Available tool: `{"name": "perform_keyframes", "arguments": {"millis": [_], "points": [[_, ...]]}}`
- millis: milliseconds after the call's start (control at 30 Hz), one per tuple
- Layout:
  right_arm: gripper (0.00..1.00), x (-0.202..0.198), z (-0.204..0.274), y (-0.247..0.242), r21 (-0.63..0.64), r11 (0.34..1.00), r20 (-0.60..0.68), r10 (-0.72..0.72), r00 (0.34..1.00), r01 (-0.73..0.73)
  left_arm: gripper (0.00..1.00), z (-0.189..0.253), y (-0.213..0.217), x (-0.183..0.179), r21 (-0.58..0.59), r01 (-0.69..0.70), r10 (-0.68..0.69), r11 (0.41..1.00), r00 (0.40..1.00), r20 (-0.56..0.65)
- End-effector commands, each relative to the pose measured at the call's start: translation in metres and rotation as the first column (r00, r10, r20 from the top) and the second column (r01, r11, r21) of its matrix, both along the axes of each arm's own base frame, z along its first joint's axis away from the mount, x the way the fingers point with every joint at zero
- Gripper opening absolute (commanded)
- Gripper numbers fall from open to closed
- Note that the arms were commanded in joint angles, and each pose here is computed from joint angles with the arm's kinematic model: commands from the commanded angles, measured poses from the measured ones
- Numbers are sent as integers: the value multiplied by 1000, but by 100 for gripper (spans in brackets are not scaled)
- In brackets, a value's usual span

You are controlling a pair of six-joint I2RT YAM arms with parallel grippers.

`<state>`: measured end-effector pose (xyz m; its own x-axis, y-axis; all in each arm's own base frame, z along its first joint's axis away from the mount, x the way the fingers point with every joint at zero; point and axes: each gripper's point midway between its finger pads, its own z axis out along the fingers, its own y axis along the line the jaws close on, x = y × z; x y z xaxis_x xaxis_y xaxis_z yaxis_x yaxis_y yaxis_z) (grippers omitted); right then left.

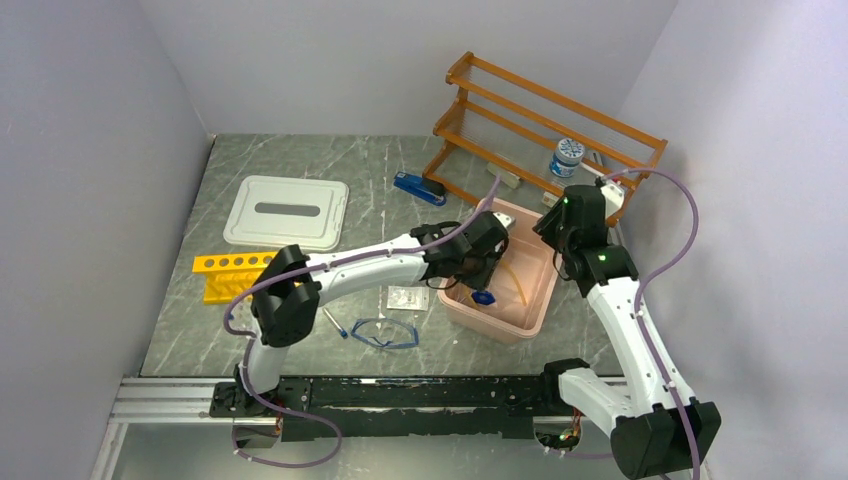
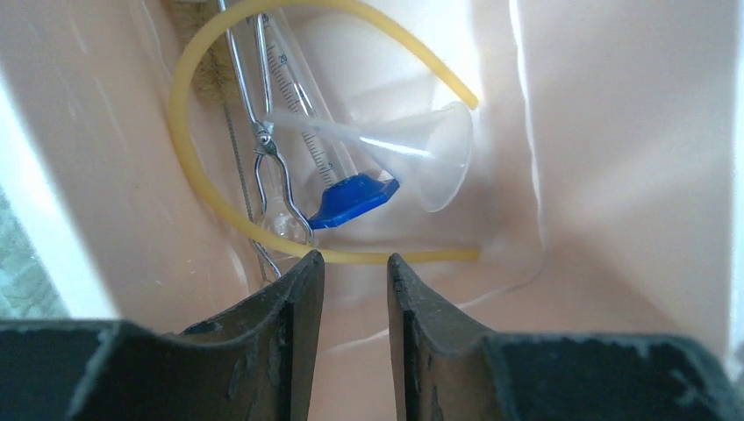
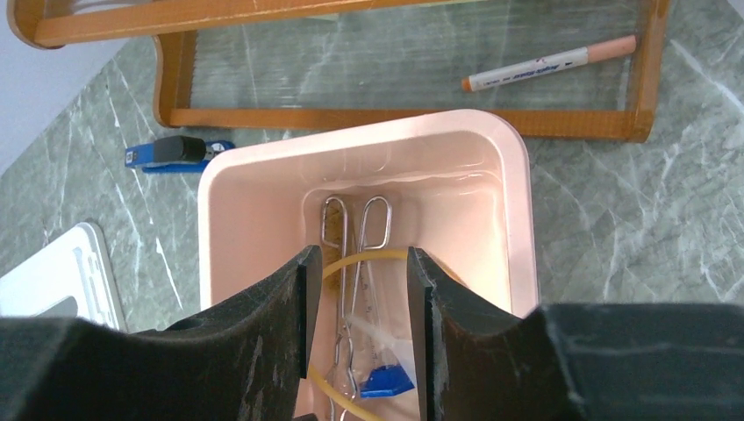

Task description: Organize the chemistry lab equipment

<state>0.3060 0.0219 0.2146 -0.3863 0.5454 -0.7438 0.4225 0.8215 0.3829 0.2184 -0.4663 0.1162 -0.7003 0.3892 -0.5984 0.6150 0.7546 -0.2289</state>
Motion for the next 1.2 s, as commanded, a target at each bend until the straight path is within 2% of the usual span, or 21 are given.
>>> {"name": "perform_keyframes", "arguments": {"millis": [0, 133, 267, 433, 567, 700, 800, 867, 967, 1167], "points": [[44, -7, -11, 4, 6, 1000, -38, 31, 999, -31, 38, 66, -14, -3, -153, 55, -46, 987, 997, 60], [44, -5, -12, 12, 1, 995, -52, 98, 994, -98, 40, 100, -13, -6, -223, 87, -66, 971, 993, 99], [45, 3, 2, 27, -7, 976, -18, 217, 976, -217, 48, 135, 4, 6, -256, 46, 0, 965, 984, 176], [46, 15, 24, 57, 18, 922, 40, 386, 922, -387, 61, 140, 65, 39, -248, -126, 177, 961, 965, 193], [47, 21, 36, 93, 14, 859, 69, 510, 857, -512, 67, 127, 132, 68, -215, -265, 301, 940, 941, 155], [50, 13, 40, 161, -83, 731, 45, 681, 731, -677, 70, 122, 190, 93, -192, -383, 411, 904, 902, 135], [53, -5, 34, 210, -114, 586, 19, 809, 588, -803, 72, 130, 233, 112, -167, -488, 510, 857, 849, 136], [55, -20, 28, 238, -154, 486, 1, 871, 492, -860, 72, 148, 261, 124, -160, -555, 577, 816, 801, 163], [59, -45, 17, 271, -209, 358, -37, 927, 373, -910, 72, 194, 292, 136, -227, -604, 645, 764, 724, 243], [64, -97, -35, 316, -255, 81, -209, 968, 137, -964, 74, 262, 331, 144, -328, -643, 720, 692, 587, 369]]}}
